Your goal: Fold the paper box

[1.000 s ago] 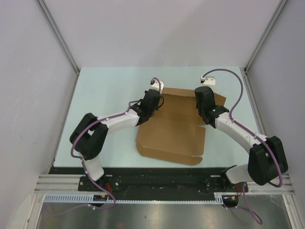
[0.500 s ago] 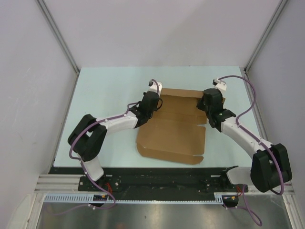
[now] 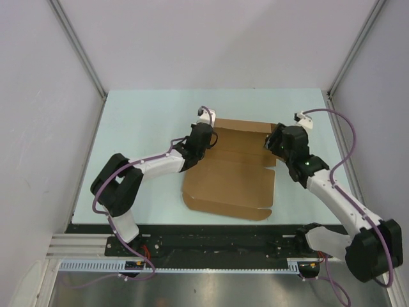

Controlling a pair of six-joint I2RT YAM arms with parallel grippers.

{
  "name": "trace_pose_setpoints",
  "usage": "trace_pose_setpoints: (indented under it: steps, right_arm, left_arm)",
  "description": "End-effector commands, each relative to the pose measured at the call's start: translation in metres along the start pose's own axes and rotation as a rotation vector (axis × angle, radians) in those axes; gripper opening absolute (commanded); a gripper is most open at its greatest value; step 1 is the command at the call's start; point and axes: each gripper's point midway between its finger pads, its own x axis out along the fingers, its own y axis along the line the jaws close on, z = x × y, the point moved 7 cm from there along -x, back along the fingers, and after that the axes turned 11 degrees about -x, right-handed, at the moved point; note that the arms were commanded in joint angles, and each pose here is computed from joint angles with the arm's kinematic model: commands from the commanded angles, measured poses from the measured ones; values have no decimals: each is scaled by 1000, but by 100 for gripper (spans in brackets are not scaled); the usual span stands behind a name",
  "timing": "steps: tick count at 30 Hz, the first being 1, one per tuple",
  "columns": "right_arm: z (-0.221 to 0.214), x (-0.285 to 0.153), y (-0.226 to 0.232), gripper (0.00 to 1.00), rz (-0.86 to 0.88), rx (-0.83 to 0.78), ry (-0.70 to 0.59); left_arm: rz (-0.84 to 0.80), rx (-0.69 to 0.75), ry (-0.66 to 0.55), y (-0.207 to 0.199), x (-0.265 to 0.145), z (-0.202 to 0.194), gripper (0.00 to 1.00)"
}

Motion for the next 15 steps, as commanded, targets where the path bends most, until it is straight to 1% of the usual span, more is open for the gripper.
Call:
trace_pose_setpoints:
  steps: [1, 4, 7, 15]
  right_arm:
    - [12, -32, -21, 62, -97, -51, -55]
    - [-1, -33, -29, 62, -132, -63, -26]
    - [-17, -28, -34, 61, -153, -41, 14]
    - [-57, -1, -41, 58, -207, 15, 130]
  left_arm:
    - [94, 124, 189, 26, -11, -43, 0]
    - [95, 115, 215, 26, -13, -44, 0]
    - [96, 113, 248, 26, -15, -43, 0]
    - [94, 111, 293, 28, -23, -46, 0]
